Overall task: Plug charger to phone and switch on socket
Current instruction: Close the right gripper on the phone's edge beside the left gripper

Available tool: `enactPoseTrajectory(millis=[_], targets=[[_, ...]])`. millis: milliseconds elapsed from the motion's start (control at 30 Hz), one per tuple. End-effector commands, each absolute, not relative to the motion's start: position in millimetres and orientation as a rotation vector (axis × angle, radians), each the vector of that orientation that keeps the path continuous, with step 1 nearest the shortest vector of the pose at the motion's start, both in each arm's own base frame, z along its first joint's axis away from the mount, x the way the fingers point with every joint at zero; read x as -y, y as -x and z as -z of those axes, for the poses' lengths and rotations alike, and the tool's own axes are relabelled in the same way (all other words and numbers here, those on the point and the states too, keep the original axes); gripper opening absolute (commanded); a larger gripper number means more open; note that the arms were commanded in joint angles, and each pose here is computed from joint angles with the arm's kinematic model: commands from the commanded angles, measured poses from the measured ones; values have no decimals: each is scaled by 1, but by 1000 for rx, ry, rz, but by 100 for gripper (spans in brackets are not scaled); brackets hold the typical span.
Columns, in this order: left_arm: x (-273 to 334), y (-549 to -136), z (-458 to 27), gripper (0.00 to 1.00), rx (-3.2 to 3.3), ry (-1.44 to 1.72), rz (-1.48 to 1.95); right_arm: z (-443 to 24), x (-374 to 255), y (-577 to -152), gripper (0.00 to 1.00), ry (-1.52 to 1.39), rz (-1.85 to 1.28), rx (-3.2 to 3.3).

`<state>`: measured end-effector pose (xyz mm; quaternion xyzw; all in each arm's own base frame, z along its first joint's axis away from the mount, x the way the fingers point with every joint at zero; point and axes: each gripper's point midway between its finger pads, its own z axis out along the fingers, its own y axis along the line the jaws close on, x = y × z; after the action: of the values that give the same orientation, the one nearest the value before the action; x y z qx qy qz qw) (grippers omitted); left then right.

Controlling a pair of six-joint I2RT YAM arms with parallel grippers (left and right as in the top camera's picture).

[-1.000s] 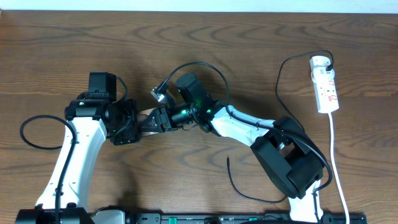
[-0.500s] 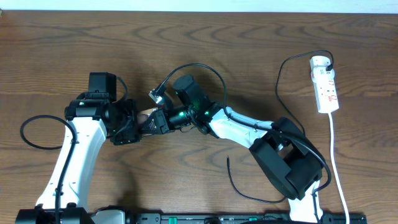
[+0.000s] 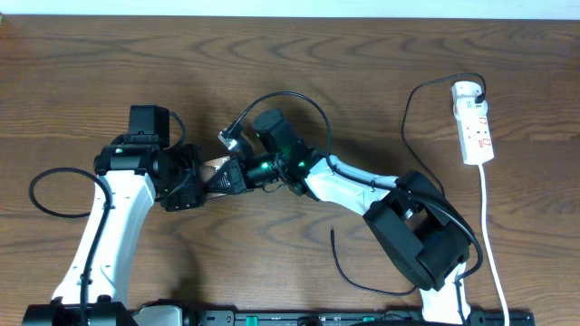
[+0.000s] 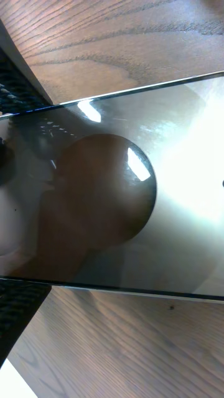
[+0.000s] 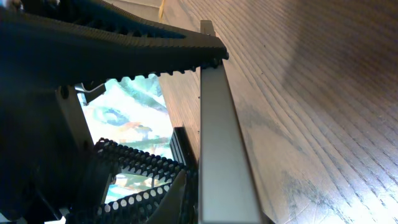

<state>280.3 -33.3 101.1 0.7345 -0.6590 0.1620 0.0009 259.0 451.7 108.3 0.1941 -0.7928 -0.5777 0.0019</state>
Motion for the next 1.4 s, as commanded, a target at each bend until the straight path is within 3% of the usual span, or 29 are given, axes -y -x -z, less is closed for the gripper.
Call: enactPoseTrajectory(millis=[0, 400, 467, 833, 867, 1000, 1067, 1167, 1367], targets=[[33, -288, -112, 7, 2078, -2324, -546, -111, -456, -253, 12, -644, 1820, 2476], [33, -288, -112, 7, 2093, -2314, -546, -111, -456, -253, 8, -645, 1820, 2476], [33, -288, -112, 7, 2093, -2314, -546, -111, -456, -253, 1, -645, 1820, 2475], [33, -288, -112, 8, 2103, -2306, -545, -111, -456, -253, 1, -645, 1820, 2475], [33, -288, -112, 14, 2107, -2304, -545, -111, -456, -253, 1, -645, 1820, 2475], [33, -287, -112, 63, 2106, -2303, -541, -111, -456, -253, 1, -645, 1820, 2475], [33, -288, -112, 79, 2106, -2303, -542, -111, -456, -254, 1, -645, 1821, 2477], [33, -287, -112, 91, 2108, -2301, -541, -111, -456, -254, 1, -645, 1821, 2477], [33, -286, -112, 94, 2128, -2284, -535, -111, -455, -254, 1, -644, 1821, 2477]])
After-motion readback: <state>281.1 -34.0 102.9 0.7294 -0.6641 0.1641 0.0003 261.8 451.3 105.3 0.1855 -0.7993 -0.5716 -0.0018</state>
